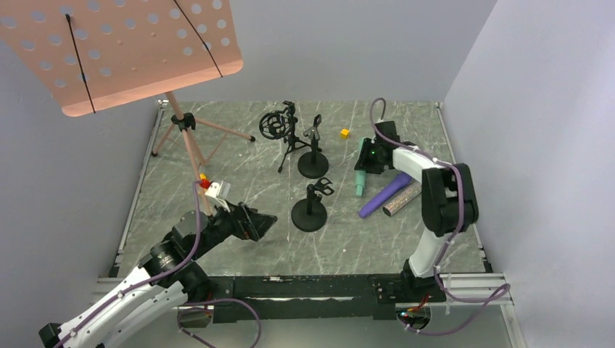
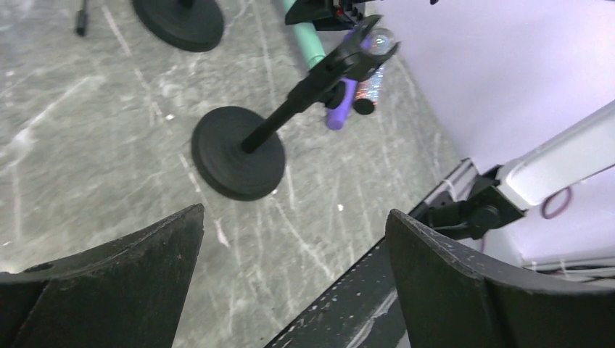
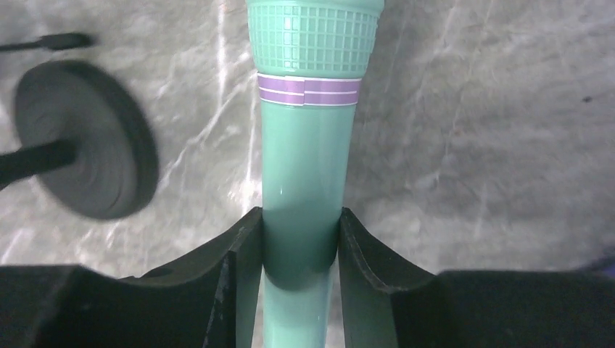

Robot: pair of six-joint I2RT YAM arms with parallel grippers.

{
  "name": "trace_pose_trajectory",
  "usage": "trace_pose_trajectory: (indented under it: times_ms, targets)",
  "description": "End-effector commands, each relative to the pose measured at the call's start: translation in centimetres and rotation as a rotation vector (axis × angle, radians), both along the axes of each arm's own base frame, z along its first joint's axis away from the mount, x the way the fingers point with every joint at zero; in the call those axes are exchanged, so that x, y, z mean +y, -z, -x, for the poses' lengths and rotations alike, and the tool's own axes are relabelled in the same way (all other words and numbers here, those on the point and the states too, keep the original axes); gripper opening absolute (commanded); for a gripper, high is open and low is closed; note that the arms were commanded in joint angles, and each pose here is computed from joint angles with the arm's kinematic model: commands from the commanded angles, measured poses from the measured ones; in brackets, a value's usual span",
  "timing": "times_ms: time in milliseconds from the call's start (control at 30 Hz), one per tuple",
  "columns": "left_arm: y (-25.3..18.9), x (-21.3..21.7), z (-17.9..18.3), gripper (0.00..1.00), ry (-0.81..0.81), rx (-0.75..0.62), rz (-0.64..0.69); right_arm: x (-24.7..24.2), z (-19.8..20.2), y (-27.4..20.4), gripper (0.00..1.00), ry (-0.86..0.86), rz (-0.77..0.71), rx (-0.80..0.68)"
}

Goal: Attach the microphones to the stand

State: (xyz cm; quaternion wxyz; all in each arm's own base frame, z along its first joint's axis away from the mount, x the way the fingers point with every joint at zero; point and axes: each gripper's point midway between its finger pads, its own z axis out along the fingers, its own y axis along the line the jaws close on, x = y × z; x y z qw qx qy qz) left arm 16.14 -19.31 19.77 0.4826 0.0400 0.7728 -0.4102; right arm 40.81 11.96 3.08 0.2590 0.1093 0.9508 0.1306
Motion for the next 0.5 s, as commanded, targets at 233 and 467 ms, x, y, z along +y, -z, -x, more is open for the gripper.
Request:
trace_pose_trajectory:
  times_ms: [233,467]
  targets:
    - [-13.7,-6.0,0.7,0.99,0.262,-0.172,0.271,2.2,3.4,-16.5,0.06,-0.446,-0.194,-0.511]
    - [-17.7,-9.7,-2.2,0.99,0.296,-0.210,0.260,4.4,10.2,-24.6,0.05,-0.805,-0.356,-0.788]
